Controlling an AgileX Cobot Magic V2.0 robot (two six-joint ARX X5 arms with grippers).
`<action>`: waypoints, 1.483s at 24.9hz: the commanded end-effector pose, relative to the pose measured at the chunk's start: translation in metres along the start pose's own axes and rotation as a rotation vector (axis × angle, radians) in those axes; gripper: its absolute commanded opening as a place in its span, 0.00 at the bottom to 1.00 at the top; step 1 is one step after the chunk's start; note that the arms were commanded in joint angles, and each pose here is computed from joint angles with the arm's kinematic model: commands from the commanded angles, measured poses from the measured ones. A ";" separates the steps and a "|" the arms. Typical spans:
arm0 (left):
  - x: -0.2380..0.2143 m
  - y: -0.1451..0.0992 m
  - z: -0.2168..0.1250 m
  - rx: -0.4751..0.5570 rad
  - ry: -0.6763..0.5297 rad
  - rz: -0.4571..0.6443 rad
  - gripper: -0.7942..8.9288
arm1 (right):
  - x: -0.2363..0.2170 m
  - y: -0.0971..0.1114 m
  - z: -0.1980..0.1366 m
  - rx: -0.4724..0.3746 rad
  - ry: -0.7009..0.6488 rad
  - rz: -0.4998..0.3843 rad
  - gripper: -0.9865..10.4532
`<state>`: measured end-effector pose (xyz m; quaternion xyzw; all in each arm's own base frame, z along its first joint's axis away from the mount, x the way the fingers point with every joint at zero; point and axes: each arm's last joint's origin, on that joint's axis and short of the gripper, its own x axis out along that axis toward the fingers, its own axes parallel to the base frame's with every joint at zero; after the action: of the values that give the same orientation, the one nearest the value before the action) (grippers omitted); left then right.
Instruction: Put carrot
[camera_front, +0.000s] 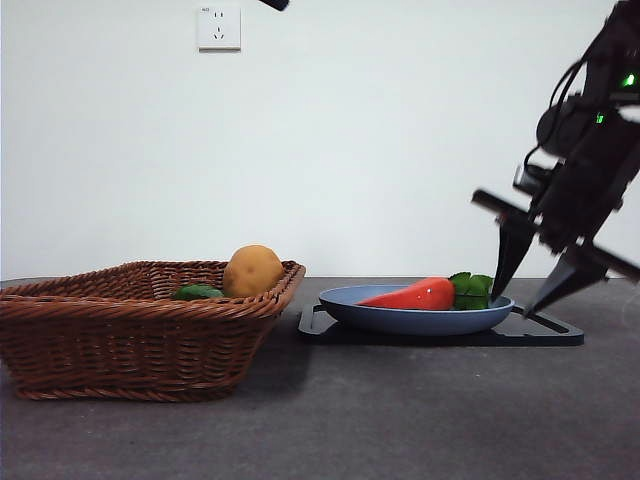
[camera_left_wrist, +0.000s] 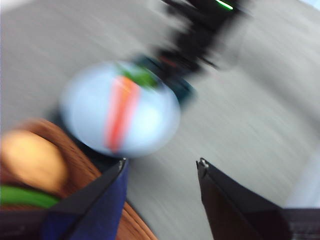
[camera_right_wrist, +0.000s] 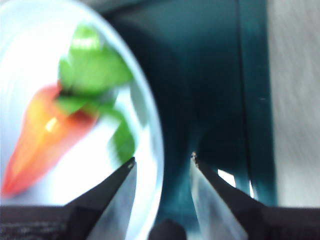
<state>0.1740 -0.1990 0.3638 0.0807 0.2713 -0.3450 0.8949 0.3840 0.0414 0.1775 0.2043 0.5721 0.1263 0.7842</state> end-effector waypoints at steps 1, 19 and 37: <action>0.000 0.001 0.013 0.000 -0.104 0.105 0.33 | -0.029 0.012 0.001 -0.089 -0.035 0.004 0.25; -0.002 0.087 0.010 -0.032 -0.052 0.430 0.09 | -0.164 0.116 -0.116 -0.507 -0.335 -0.198 0.09; -0.071 0.077 -0.143 -0.163 -0.199 0.343 0.09 | -0.147 0.043 -0.233 -0.569 -0.817 -0.103 0.09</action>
<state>0.1198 -0.0523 0.2750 0.0330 0.1991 -0.1689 0.9647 0.1184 0.0559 0.2579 -0.0136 0.1800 0.1477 0.9724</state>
